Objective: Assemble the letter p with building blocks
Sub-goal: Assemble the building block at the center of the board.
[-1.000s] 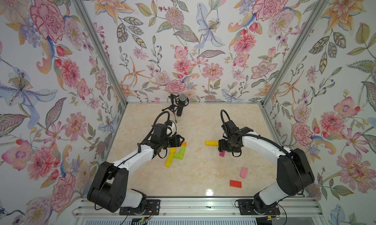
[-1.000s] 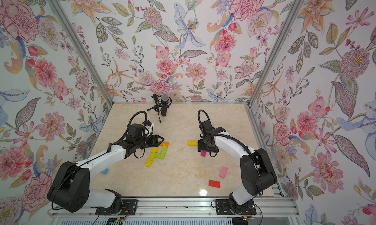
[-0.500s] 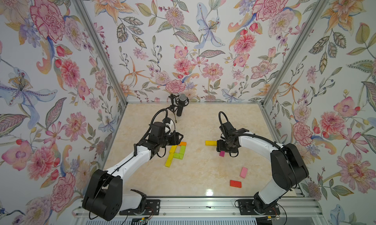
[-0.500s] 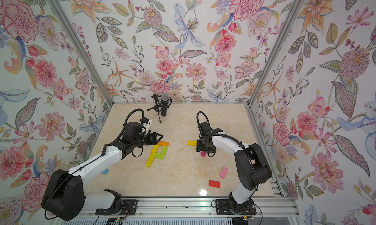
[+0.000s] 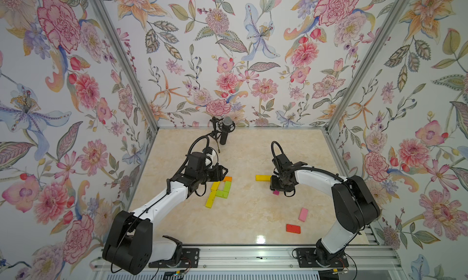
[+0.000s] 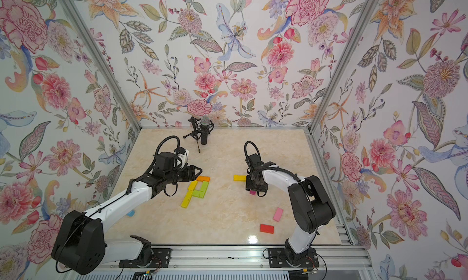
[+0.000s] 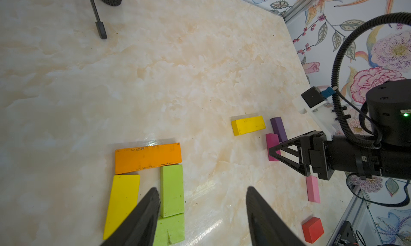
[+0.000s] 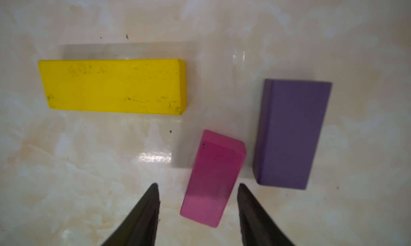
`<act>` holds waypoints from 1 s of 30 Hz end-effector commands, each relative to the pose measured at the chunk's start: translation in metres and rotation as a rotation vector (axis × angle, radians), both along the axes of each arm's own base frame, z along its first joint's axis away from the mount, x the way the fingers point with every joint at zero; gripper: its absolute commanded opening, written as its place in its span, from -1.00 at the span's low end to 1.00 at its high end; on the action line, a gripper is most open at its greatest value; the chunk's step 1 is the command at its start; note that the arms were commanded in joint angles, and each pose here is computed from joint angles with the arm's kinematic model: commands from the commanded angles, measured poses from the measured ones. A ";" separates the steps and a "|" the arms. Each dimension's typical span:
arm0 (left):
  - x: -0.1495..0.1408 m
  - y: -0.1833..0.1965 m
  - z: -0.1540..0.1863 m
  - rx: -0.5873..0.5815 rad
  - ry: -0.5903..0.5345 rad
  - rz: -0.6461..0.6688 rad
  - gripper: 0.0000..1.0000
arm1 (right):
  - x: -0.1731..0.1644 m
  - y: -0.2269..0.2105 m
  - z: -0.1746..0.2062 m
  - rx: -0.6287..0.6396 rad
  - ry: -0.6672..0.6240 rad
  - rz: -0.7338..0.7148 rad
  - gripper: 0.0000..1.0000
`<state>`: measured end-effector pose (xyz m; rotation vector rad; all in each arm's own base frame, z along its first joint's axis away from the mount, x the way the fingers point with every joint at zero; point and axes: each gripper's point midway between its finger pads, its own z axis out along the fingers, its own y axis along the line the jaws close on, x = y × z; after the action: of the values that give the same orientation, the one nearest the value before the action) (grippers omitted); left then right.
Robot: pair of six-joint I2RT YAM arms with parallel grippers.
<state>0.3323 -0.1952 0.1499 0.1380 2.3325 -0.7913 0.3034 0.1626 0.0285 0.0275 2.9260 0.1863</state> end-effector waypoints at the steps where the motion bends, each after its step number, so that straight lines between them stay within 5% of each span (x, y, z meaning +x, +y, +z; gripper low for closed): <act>1: 0.000 0.002 0.003 0.033 -0.020 -0.003 0.28 | -0.007 0.003 -0.011 0.001 0.030 -0.005 0.09; 6: 0.003 0.003 0.003 0.036 -0.021 0.001 0.28 | -0.008 0.003 -0.016 -0.002 0.041 -0.001 0.06; 17: 0.000 0.007 -0.003 0.045 -0.012 0.010 0.28 | -0.013 -0.003 -0.022 -0.023 0.049 -0.005 -0.40; 24: -0.002 0.011 -0.005 0.046 -0.011 0.025 0.28 | -0.020 -0.004 -0.022 -0.025 0.046 0.008 -0.93; 30: 0.001 0.017 -0.003 0.056 -0.020 0.050 0.28 | -0.018 0.005 -0.005 -0.012 -0.010 0.022 -1.00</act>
<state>0.3318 -0.1884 0.1424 0.1218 2.3505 -0.7456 0.2955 0.1690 0.0209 -0.0073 2.9116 0.1954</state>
